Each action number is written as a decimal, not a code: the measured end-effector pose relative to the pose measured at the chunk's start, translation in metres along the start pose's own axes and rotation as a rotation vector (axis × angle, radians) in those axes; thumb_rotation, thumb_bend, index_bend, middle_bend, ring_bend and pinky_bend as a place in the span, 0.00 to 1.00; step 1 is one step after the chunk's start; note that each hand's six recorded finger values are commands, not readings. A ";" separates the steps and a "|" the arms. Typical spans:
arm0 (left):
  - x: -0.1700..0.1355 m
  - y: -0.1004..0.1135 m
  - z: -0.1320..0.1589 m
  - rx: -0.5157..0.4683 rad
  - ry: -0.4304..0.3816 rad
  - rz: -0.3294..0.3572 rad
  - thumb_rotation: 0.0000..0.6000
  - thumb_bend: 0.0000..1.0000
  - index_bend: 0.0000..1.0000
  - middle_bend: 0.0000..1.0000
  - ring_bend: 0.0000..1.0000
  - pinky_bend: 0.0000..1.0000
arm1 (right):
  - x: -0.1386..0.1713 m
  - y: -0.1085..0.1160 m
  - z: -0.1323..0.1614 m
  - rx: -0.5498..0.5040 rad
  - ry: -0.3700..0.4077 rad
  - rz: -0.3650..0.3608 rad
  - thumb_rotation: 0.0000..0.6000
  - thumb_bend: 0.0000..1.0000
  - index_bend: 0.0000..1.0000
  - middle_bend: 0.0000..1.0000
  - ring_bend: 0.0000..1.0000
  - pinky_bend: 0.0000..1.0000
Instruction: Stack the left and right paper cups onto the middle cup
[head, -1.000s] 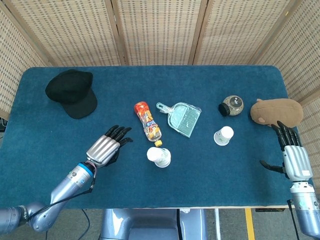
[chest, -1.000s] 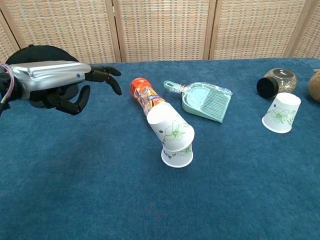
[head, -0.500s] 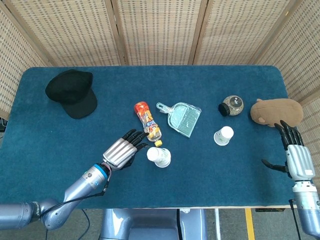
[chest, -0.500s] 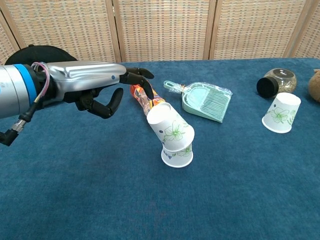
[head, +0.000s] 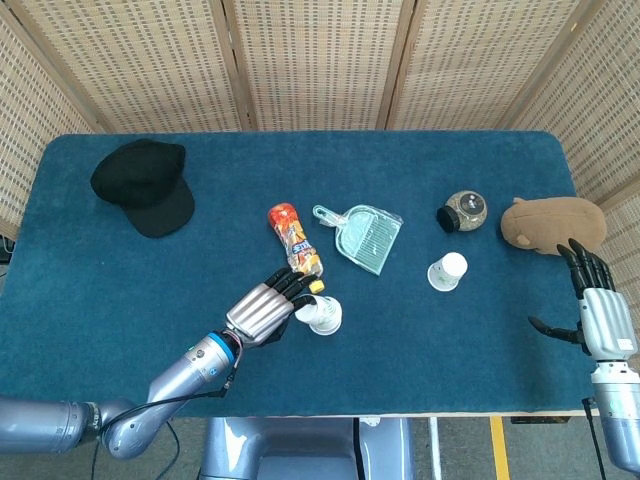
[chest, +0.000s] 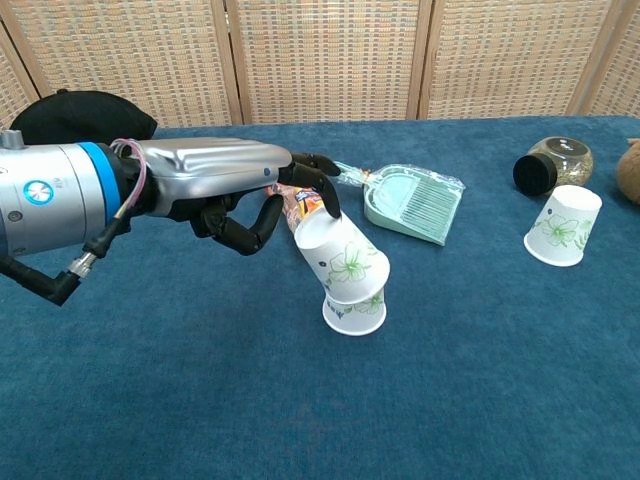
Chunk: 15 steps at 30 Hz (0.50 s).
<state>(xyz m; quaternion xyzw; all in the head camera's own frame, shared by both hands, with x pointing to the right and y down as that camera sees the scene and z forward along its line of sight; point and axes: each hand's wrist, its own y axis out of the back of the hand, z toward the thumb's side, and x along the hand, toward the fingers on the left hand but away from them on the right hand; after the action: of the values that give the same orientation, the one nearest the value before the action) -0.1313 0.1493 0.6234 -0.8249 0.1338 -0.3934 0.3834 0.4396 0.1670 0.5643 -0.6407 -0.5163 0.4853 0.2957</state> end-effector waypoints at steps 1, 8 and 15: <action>0.001 -0.001 0.000 -0.001 0.001 -0.006 1.00 0.92 0.23 0.00 0.00 0.00 | 0.000 0.000 0.000 0.000 0.000 0.000 1.00 0.03 0.00 0.00 0.00 0.00; 0.008 -0.004 0.003 0.003 0.018 -0.022 1.00 0.92 0.21 0.00 0.00 0.00 | 0.000 0.001 0.000 -0.006 0.000 -0.004 1.00 0.03 0.00 0.00 0.00 0.00; 0.014 0.003 0.009 0.001 0.024 0.027 1.00 0.92 0.19 0.00 0.00 0.00 | 0.001 0.002 0.000 -0.011 0.000 -0.005 1.00 0.03 0.00 0.00 0.00 0.00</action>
<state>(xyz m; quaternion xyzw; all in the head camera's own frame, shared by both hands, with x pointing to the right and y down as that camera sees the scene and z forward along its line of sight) -0.1155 0.1450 0.6252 -0.8181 0.1495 -0.3981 0.3873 0.4405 0.1670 0.5623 -0.6413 -0.5204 0.4816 0.2933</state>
